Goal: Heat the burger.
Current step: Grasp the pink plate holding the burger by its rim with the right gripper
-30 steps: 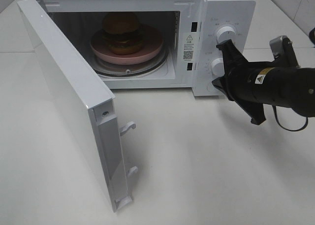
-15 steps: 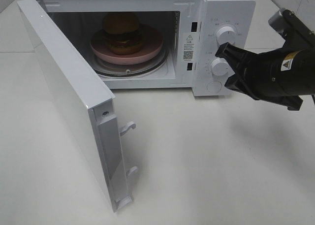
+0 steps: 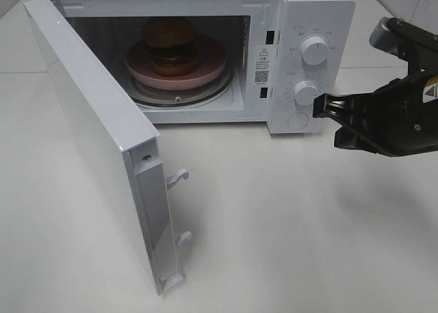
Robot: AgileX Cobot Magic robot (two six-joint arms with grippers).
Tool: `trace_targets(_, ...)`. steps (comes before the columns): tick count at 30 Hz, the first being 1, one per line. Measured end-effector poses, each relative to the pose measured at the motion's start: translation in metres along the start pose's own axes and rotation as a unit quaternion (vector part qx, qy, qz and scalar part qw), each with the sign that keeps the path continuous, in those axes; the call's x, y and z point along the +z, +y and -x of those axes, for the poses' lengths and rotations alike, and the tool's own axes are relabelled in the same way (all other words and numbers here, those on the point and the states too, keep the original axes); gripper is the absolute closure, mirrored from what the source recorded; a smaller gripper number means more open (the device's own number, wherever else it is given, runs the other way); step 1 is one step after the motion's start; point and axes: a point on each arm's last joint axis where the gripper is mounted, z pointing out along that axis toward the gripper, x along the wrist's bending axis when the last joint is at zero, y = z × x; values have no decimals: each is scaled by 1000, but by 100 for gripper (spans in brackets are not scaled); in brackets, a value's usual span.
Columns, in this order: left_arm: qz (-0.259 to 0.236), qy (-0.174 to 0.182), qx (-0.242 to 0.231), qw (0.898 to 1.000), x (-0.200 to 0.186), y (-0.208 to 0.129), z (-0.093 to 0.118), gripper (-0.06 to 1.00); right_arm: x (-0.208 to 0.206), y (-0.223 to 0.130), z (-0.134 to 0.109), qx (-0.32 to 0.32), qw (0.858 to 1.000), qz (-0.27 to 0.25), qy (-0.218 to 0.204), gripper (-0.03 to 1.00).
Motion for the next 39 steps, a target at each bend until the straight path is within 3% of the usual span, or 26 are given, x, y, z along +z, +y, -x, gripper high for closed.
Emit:
trace_targets(19,0,0,0,1000,0,0,0,-5,-45,-17,8,-102,992,-66,-21,92)
trace_targets(25,0,0,0,1000,0,0,0,-5,-48,-23,10,-186,977,-97,-25,91)
trace_targets(27,0,0,0,1000,0,0,0,-5,-48,-24,11,-255,961,-107,-20,89)
trace_targets(29,0,0,0,1000,0,0,0,-5,-48,-24,11,-284,952,-108,-17,88)
trace_targets(30,0,0,0,1000,0,0,0,-5,-48,-24,12,-341,934,-109,-15,87)
trace_targets(31,0,0,0,1000,0,0,0,-5,-48,-24,12,-341,934,-109,-15,87)
trace_targets(32,0,0,0,1000,0,0,0,-5,-48,-24,12,-369,923,-109,-11,86)
trace_targets(33,0,0,0,1000,0,0,0,-5,-48,-24,12,-426,898,-110,-8,85)
trace_targets(34,0,0,0,1000,0,0,0,-5,-48,-24,12,-426,898,-110,-8,85)
trace_targets(35,0,0,0,1000,0,0,0,-5,-48,-23,12,-474,874,-109,-2,84)
trace_targets(36,0,0,0,1000,0,0,0,-5,-48,-23,12,-474,874,-109,-2,84)
trace_targets(37,0,0,0,1000,0,0,0,-5,-48,-23,12,-496,862,-106,0,84)
trace_targets(38,0,0,0,1000,0,0,0,-5,-48,-22,12,-549,830,-97,5,83)
trace_targets(39,0,0,0,1000,0,0,0,-5,-48,-22,12,-549,830,-97,5,83)
